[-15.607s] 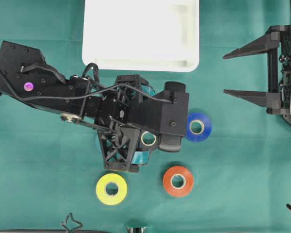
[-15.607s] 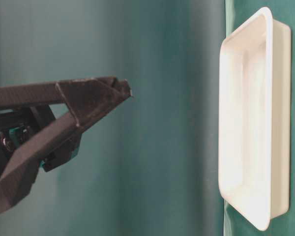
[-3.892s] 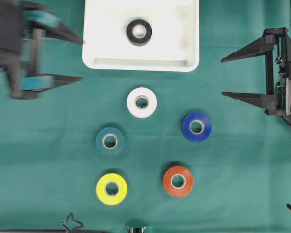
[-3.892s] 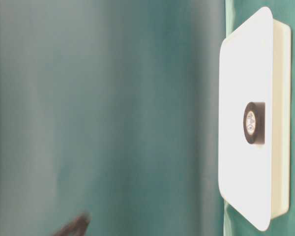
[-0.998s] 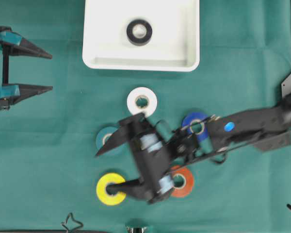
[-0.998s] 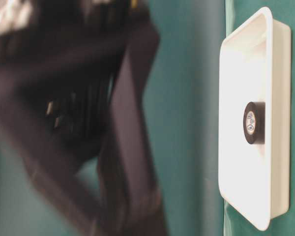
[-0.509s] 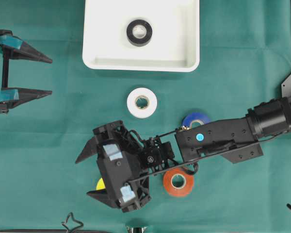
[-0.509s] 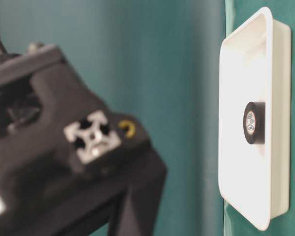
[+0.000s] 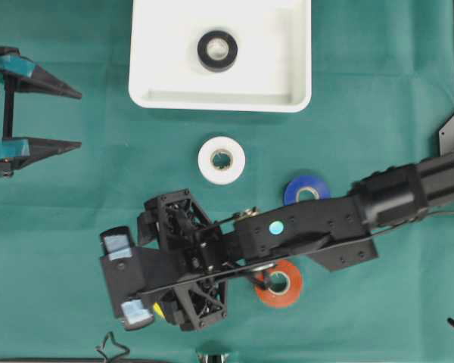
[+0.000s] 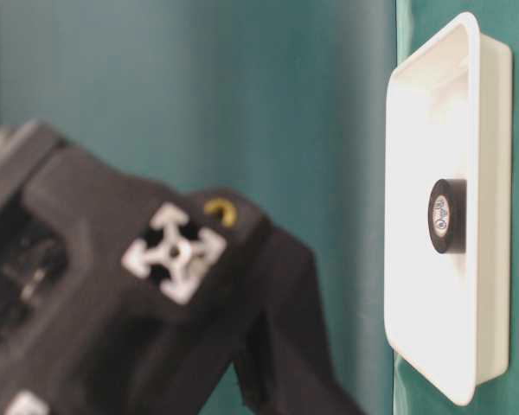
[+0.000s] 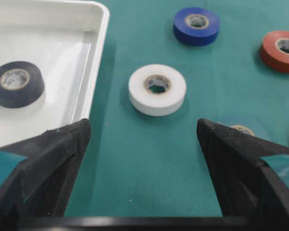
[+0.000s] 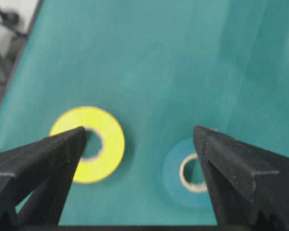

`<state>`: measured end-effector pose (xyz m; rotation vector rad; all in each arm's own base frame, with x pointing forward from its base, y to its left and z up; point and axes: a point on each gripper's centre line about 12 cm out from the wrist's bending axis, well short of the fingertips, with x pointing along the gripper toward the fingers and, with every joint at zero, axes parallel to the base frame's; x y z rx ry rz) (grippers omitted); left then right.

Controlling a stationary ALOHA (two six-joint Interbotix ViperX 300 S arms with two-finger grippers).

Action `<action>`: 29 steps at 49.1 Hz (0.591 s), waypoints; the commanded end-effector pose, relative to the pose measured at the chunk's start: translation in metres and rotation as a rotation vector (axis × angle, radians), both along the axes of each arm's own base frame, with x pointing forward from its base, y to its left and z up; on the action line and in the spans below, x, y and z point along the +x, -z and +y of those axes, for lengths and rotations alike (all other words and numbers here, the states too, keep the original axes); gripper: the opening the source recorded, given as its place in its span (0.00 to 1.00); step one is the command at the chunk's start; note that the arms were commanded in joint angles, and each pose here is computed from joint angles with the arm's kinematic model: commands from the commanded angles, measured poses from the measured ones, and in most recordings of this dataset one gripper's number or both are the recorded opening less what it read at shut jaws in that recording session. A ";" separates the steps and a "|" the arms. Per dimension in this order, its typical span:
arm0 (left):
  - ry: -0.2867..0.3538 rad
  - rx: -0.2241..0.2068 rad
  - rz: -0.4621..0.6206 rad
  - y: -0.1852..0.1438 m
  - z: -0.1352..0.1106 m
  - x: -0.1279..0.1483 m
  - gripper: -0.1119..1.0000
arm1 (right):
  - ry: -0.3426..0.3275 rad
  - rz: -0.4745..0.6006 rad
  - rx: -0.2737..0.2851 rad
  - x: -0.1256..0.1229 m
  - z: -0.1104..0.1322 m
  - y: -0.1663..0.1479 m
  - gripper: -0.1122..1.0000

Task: Pick up the tape from a random location and place it into the white case.
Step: 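Move the right gripper over the yellow tape roll, then lower the right gripper with one finger inside the yellow roll's hole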

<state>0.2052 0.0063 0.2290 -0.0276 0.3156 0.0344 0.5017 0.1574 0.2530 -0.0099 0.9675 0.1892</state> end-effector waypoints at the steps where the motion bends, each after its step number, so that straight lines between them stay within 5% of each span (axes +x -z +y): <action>1: 0.001 -0.001 -0.014 -0.005 0.000 0.003 0.98 | -0.006 -0.010 0.005 0.001 0.005 -0.023 0.93; 29: 0.001 -0.001 -0.012 -0.005 0.000 0.003 0.98 | -0.015 0.004 0.002 0.001 0.011 -0.021 0.93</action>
